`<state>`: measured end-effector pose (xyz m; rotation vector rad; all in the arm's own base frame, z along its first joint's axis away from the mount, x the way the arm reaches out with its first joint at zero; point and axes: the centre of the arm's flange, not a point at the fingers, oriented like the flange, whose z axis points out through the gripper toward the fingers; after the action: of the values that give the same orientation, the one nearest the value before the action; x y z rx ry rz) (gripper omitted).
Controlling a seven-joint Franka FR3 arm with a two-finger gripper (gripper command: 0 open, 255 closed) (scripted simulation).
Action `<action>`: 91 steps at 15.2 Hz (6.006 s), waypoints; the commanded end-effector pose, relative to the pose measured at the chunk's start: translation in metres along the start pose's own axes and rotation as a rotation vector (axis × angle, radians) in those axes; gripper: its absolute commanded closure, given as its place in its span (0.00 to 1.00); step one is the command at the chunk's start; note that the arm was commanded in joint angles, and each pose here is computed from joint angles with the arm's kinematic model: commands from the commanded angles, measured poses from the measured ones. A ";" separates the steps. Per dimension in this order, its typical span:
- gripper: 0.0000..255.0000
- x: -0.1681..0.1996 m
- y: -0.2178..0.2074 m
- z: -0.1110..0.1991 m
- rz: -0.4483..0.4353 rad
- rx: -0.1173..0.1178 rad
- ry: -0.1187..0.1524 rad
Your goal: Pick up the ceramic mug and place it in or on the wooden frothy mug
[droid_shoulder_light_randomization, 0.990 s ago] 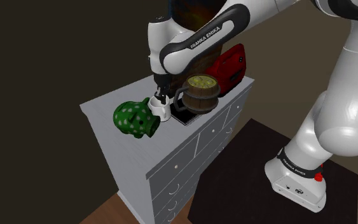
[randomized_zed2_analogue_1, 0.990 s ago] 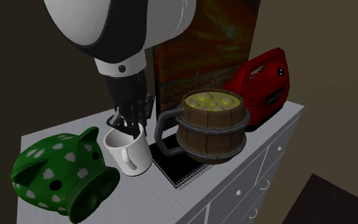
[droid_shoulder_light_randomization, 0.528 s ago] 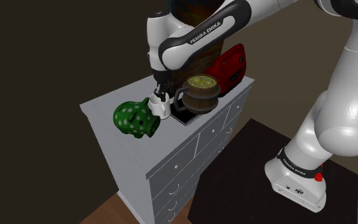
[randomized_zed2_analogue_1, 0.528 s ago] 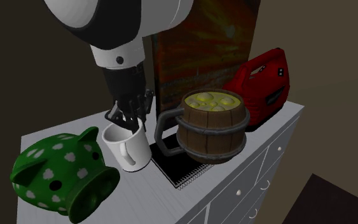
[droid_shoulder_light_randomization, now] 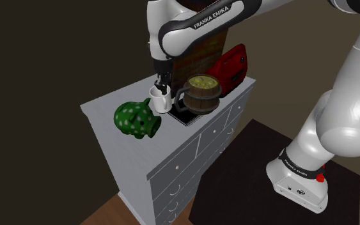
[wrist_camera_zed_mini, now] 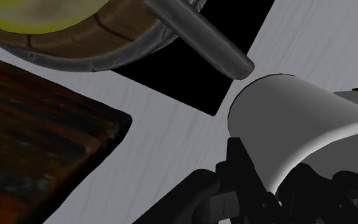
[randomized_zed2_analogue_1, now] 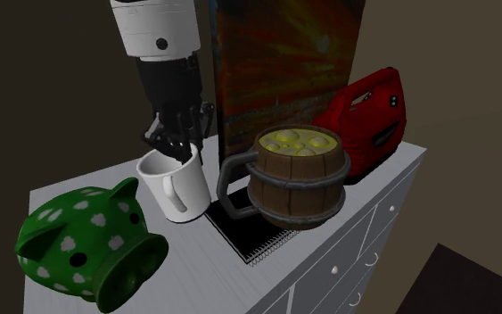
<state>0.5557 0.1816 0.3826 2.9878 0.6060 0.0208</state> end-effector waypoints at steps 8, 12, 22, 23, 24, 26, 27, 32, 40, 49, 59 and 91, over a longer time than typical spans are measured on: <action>1.00 0.000 0.004 -0.049 0.000 0.000 0.001; 1.00 0.000 0.006 -0.070 0.000 0.000 0.001; 1.00 -0.001 0.011 -0.122 0.000 0.000 0.001; 1.00 -0.001 0.012 -0.128 0.000 0.000 0.001; 1.00 -0.001 0.012 -0.133 0.000 0.000 0.001; 1.00 -0.001 0.013 -0.143 0.000 0.000 0.001; 1.00 -0.001 0.014 -0.149 0.000 0.000 0.001; 1.00 -0.001 0.016 -0.175 0.000 0.000 0.001; 1.00 -0.060 0.070 -0.193 0.000 0.000 0.001; 1.00 -0.126 0.128 -0.191 0.000 0.000 0.001; 1.00 -0.126 0.123 -0.139 0.000 0.000 0.001; 0.00 -0.125 0.120 -0.154 0.000 0.000 0.001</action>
<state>0.4817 0.0367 0.5478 2.9879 0.6068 0.0217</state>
